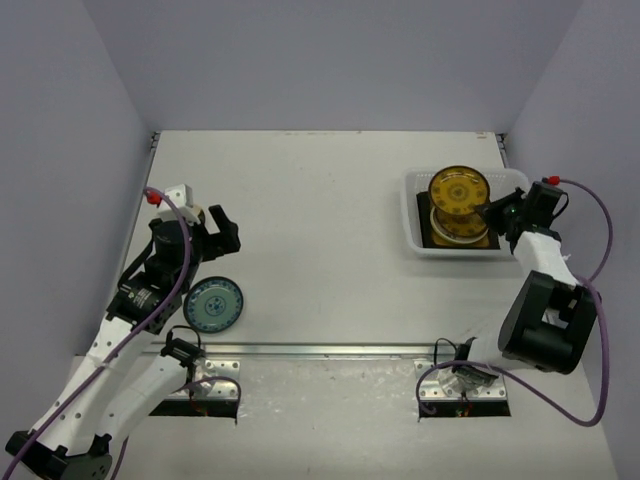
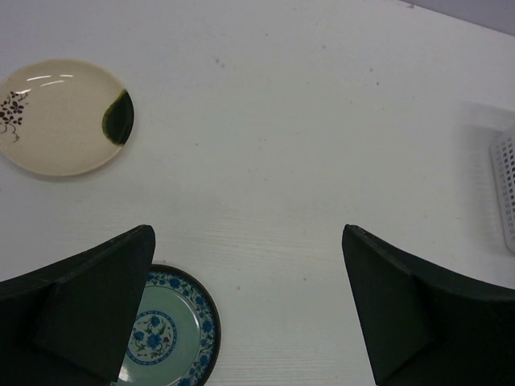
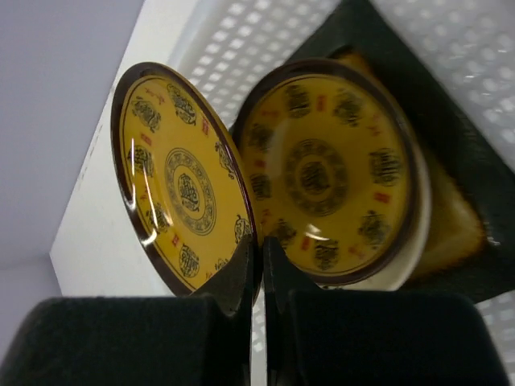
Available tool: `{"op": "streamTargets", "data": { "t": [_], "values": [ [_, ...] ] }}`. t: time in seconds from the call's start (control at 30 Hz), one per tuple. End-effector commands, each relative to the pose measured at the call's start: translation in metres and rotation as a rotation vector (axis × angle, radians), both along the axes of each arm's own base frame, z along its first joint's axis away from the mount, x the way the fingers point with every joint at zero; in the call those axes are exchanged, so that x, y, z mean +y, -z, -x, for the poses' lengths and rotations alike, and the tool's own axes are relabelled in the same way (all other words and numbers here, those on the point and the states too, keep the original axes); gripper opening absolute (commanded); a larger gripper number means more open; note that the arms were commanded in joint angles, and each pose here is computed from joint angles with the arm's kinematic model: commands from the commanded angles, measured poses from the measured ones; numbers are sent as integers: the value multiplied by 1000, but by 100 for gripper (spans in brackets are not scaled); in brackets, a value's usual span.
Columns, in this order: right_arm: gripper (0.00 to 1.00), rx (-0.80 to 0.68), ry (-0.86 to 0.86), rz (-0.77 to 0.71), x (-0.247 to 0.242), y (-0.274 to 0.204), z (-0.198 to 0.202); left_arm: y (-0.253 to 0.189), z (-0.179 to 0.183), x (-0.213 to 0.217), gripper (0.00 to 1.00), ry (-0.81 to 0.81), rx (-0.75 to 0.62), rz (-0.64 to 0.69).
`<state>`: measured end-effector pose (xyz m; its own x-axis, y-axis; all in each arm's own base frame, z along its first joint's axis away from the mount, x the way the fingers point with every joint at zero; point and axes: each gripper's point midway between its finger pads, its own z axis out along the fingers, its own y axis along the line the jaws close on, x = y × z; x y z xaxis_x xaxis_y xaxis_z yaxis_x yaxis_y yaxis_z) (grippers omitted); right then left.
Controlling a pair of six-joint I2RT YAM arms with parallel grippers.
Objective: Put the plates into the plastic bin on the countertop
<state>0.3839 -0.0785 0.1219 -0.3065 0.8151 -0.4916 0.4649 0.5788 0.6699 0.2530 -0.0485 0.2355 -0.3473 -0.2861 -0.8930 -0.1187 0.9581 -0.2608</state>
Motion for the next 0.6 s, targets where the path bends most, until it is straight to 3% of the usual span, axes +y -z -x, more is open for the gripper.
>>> {"op": "streamTargets", "data": {
  "t": [0.0,0.17,0.27,0.3,0.33,0.37,0.57],
  "values": [
    [0,-16,99,-49,-21,-5,-13,-9,-7,-8,100,40,-37,10],
    [0,39,160,-66,-35,21,-1,-7,-7,-10,100,55,-34,11],
    [7,48,177,-57,-37,28,5,-7,-7,-13,100,69,-33,14],
    [12,45,175,-49,-37,27,7,-7,-7,-14,100,73,-35,15],
    [37,43,174,-49,-37,26,8,-7,-7,-14,100,75,-35,15],
    [55,39,172,-48,-36,24,10,-7,-7,-14,100,75,-35,15],
    [84,-53,127,-17,-24,-15,19,-8,-7,-13,100,73,-37,13]
  ]
}}
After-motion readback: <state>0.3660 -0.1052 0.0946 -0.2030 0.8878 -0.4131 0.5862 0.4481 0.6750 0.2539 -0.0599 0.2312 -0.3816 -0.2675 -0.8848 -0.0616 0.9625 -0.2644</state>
